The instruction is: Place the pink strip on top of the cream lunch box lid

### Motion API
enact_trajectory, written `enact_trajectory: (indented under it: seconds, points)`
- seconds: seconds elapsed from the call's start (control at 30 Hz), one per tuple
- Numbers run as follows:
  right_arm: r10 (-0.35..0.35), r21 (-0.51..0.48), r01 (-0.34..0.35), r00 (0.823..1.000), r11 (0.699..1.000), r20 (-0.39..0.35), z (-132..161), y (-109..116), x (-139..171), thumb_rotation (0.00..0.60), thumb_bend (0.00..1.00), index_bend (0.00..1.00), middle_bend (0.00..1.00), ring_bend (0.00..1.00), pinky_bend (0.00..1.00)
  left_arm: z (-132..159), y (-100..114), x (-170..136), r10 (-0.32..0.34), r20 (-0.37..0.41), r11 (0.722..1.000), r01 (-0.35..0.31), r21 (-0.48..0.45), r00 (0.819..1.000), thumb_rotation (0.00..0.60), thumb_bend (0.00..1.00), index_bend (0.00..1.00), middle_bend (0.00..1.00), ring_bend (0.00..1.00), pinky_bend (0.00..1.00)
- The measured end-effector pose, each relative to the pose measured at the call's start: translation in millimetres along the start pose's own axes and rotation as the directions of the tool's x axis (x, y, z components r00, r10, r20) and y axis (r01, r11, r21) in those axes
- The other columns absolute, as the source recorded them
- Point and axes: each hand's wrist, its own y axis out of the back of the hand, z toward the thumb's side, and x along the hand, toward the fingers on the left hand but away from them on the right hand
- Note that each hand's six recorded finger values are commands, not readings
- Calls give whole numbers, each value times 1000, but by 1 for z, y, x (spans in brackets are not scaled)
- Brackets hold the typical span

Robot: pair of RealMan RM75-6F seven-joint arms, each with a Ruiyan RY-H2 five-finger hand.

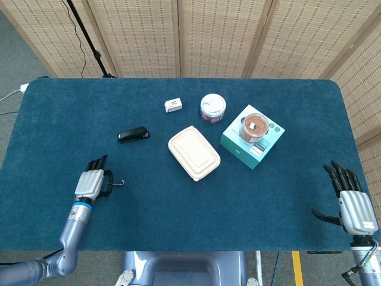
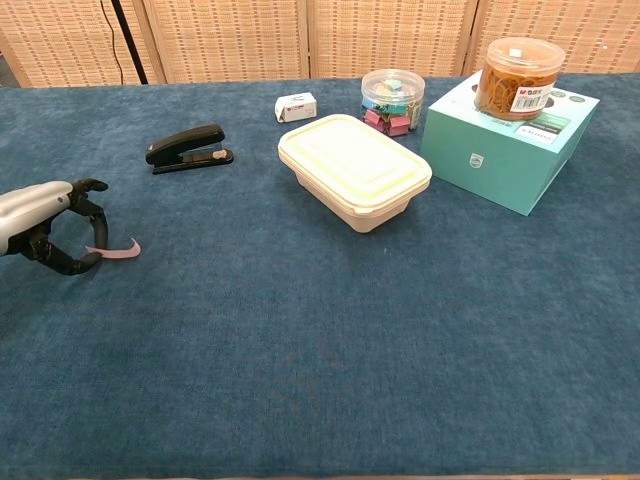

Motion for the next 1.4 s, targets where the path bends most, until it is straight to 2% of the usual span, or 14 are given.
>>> enact_trajectory:
  seconds: [0.4,0.57,0.67,0.8,0.93,1.1,1.17,1.3,1.4]
  points:
    - [7,4,-7,1000,1000,1,0,-2,-1,600,0,0,0,0,0,6,15,1,55,29,998,-55,-12,998,600,451,603,0,0,0]
    - [12,14,-12,1000,1000,15,-1,-5,-2,600,0,0,0,0,0,19,32,2,104,88,994,-106,18,991,600,451,604,0,0,0]
    - [14,25,-15,1000,1000,25,-3,-7,-4,600,0,0,0,0,0,32,47,3,149,146,985,-161,70,978,600,450,606,0,0,0]
    - [14,30,-15,999,999,44,-5,-9,-7,600,0,0,0,0,0,55,71,6,216,236,954,-257,155,947,600,452,611,0,0,0]
    - [7,37,-10,998,999,69,-9,-10,-11,600,0,0,0,0,0,86,93,14,260,339,913,-345,217,904,600,454,613,0,0,0]
    - [-1,47,-3,996,999,91,-14,-10,-15,600,0,0,0,0,0,111,104,24,245,414,898,-367,245,877,600,454,616,0,0,0]
    - [-7,50,1,994,999,108,-17,-9,-16,600,0,0,0,0,0,122,109,28,250,445,884,-390,259,860,600,454,617,0,0,0]
    - [-28,63,19,990,998,138,-24,-6,-19,600,0,0,0,0,0,146,116,37,263,511,837,-456,300,818,600,454,618,0,0,0]
    - [-43,65,33,988,997,149,-27,-4,-19,600,0,0,0,0,0,162,119,46,272,560,789,-514,335,783,600,454,618,0,0,0]
